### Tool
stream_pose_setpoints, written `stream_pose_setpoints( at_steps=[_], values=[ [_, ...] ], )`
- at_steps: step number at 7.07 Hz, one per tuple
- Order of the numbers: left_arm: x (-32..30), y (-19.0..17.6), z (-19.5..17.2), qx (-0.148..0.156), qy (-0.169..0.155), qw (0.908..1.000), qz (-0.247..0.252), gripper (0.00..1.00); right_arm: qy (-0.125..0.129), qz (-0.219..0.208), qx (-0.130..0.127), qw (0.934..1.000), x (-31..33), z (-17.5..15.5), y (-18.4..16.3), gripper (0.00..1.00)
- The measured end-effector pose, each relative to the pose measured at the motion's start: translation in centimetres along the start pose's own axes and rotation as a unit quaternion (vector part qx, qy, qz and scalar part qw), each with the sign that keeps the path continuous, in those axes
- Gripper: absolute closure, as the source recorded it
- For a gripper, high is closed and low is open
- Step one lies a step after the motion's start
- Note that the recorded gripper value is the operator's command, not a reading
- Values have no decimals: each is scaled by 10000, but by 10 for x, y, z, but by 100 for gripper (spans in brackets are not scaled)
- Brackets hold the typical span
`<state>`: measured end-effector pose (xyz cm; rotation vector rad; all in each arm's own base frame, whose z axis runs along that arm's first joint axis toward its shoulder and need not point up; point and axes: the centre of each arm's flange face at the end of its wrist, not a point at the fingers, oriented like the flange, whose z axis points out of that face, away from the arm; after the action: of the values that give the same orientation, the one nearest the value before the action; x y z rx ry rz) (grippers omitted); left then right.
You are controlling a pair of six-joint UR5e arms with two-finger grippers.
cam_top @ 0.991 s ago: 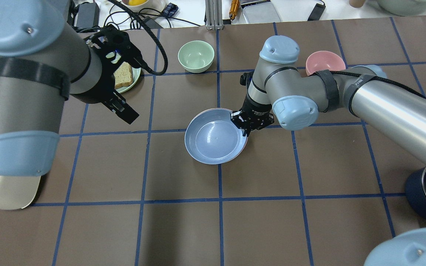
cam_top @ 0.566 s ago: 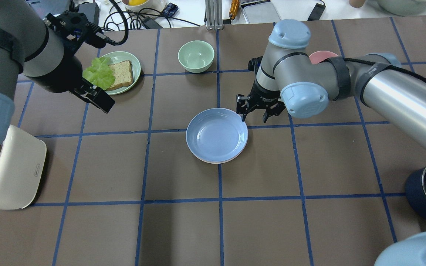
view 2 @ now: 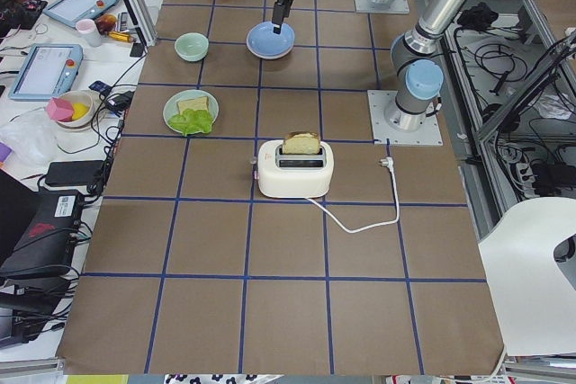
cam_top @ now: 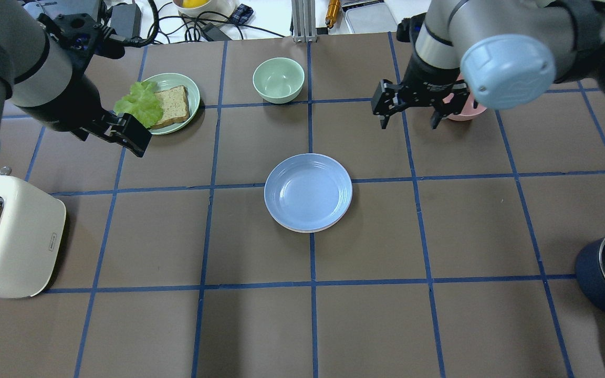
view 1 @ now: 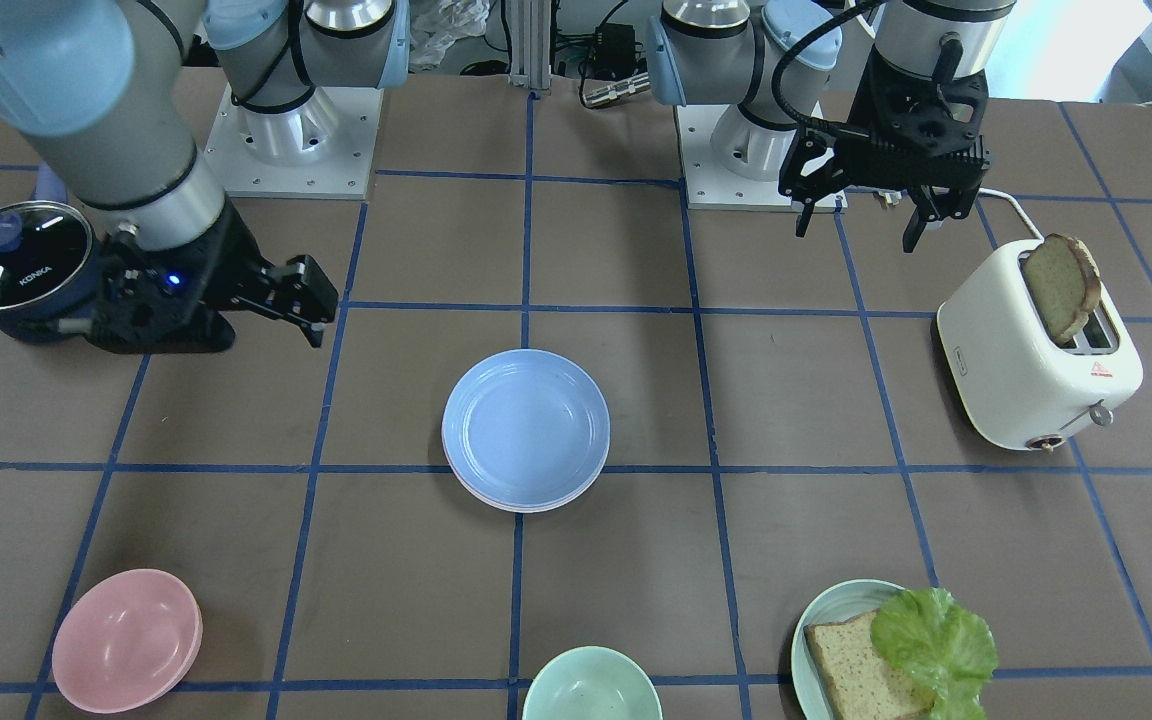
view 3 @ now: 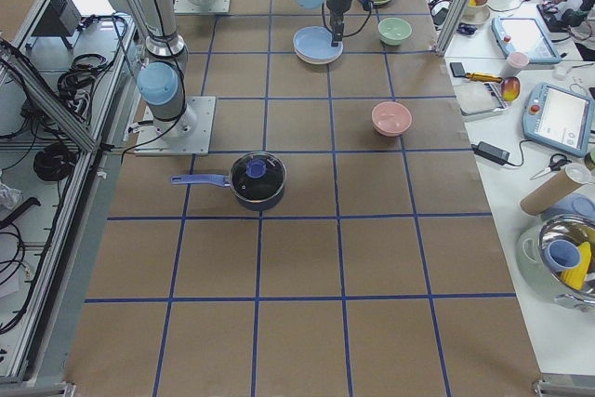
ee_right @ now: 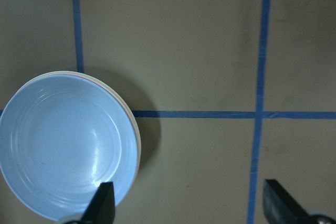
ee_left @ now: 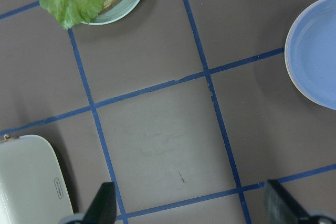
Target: Stack three plates with pink and blue
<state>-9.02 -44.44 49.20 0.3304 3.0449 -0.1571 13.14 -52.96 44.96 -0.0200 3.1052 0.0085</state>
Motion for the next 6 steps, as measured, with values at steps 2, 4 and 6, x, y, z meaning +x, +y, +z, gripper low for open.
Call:
stream_pose_setpoints(
  at_steps=[2, 4, 6],
  values=[
    [-3, 4, -2, -227, 59, 9990, -387, 0, 181, 40, 134, 9997, 23, -56, 44, 0],
    [1, 1, -3, -364, 156, 9953, -889, 0, 266, 39, 174, 9995, 25, -69, 59, 0],
    [7, 2, -4, -410, 256, 9893, -1377, 0, 261, 41, 212, 9994, 23, -73, 61, 0]
  ],
)
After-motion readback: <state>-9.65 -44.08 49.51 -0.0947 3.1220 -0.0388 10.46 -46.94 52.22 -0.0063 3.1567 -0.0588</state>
